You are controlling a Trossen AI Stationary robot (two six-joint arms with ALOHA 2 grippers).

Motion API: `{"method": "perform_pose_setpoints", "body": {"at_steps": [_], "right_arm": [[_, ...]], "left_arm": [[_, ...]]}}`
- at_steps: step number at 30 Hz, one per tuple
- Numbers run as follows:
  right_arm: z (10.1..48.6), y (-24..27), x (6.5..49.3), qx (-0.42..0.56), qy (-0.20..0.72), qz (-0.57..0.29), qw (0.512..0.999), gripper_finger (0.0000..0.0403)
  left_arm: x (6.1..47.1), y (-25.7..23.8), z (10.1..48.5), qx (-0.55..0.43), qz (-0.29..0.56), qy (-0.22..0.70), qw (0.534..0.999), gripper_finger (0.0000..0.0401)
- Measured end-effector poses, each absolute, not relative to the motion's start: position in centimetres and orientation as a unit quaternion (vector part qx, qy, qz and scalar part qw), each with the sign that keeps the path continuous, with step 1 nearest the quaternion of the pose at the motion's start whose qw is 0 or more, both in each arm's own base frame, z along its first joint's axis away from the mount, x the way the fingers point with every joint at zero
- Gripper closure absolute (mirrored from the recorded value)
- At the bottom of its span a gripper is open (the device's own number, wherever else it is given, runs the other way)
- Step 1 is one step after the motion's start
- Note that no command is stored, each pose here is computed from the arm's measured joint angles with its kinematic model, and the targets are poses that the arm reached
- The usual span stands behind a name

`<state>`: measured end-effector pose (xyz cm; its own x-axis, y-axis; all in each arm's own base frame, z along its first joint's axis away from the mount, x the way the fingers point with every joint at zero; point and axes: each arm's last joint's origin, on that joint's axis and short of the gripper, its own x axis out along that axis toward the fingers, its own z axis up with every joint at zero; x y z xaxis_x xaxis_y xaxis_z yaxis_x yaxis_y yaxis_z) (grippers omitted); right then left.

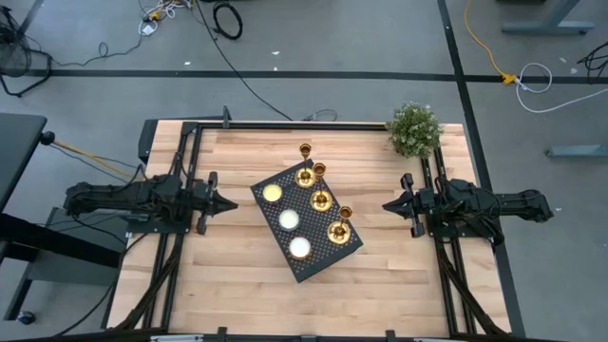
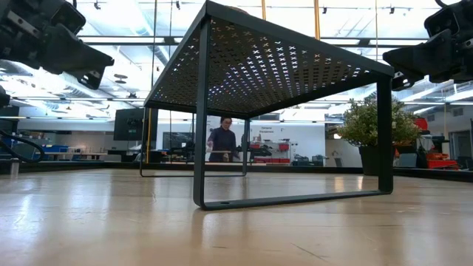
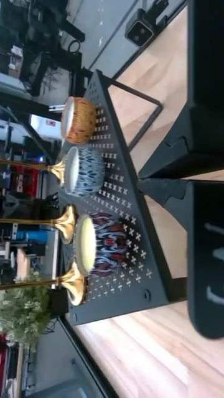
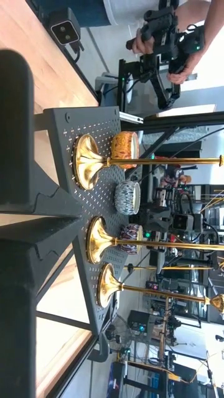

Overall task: Pick & Place candle stick holders
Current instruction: Return to Home Position

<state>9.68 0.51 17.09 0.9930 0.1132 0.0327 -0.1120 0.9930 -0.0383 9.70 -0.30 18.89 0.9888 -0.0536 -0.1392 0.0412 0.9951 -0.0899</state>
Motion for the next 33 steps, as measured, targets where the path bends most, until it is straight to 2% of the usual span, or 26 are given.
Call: {"method": "perform_pose_setpoints", "body": {"at_steps": [7, 17, 33], "right_arm": [[17.1, 0.5, 9.7, -0.018, -0.017, 0.056, 0.998, 0.0385], [17.1, 0.5, 9.7, -0.018, -0.017, 0.056, 0.998, 0.0385], [17.1, 0.5, 9.7, -0.018, -0.017, 0.056, 0.998, 0.0385]], "left_arm": [[10.1, -0.4, 18.0, -0.05, -0.047, 0.048, 0.996, 0.0398], [10.2, -0.6, 16.6, -0.063, -0.075, 0.07, 0.993, 0.0399], [10.3, -0.5, 16.2, -0.062, -0.059, 0.074, 0.994, 0.0396]]}}
